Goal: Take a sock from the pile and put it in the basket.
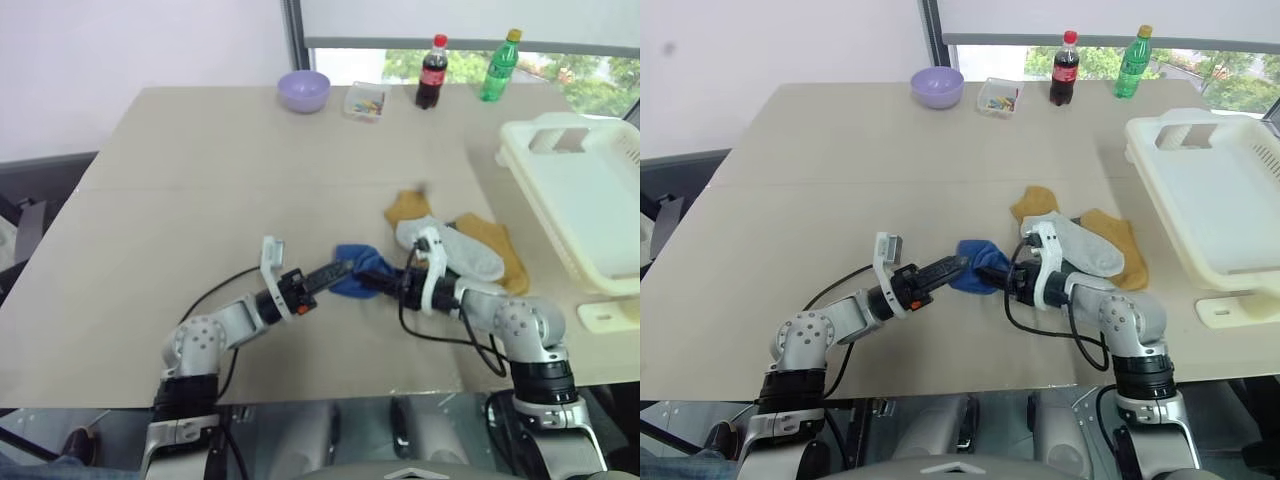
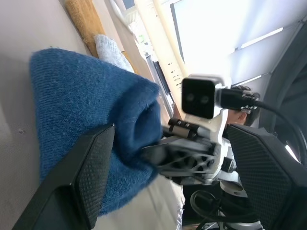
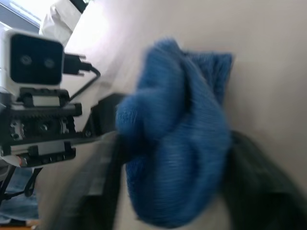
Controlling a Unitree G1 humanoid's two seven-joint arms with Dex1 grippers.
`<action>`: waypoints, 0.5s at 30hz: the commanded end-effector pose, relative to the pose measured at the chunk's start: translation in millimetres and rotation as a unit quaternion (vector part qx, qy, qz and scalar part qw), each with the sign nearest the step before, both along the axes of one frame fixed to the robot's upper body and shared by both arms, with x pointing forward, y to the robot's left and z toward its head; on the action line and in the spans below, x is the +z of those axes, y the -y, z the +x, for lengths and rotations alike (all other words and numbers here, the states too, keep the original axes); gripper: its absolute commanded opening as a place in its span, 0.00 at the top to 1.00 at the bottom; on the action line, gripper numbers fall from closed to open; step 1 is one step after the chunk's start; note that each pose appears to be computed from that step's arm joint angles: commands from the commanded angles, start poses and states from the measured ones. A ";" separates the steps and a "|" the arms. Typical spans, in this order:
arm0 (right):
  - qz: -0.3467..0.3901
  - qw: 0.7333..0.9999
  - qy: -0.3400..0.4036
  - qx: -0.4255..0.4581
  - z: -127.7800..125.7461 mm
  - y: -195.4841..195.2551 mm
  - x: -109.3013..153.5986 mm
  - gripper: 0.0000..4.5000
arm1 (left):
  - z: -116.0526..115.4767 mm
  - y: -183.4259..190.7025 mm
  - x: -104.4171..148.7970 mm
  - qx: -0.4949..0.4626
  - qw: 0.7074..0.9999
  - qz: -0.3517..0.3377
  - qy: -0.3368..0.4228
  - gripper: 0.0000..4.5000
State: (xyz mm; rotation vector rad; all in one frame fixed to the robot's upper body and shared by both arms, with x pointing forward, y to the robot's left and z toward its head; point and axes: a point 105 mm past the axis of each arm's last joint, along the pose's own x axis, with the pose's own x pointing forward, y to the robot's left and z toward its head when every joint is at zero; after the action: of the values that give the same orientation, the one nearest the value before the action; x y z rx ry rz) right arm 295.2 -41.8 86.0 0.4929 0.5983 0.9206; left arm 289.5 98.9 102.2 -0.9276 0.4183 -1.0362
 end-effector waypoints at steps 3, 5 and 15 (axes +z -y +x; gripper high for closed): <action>0.008 1.000 -0.007 0.012 -2.0 -7.1 4.1 0.99 | -2.1 -0.8 7.8 0.005 1.000 -0.013 0.020 0.11; 0.011 1.000 -0.004 0.007 -0.2 -6.7 6.4 0.99 | -2.8 -1.0 7.9 0.007 1.000 -0.011 0.023 0.11; 0.023 0.998 0.025 -0.062 24.7 14.1 28.7 0.99 | -0.5 -26.6 3.7 0.055 0.962 0.173 0.203 0.11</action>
State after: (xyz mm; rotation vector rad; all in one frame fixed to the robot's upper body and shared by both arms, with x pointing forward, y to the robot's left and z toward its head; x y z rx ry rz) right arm 314.4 -52.2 99.7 0.5270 0.5559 0.8269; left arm 289.4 127.0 93.2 -0.5173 0.2691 -0.9486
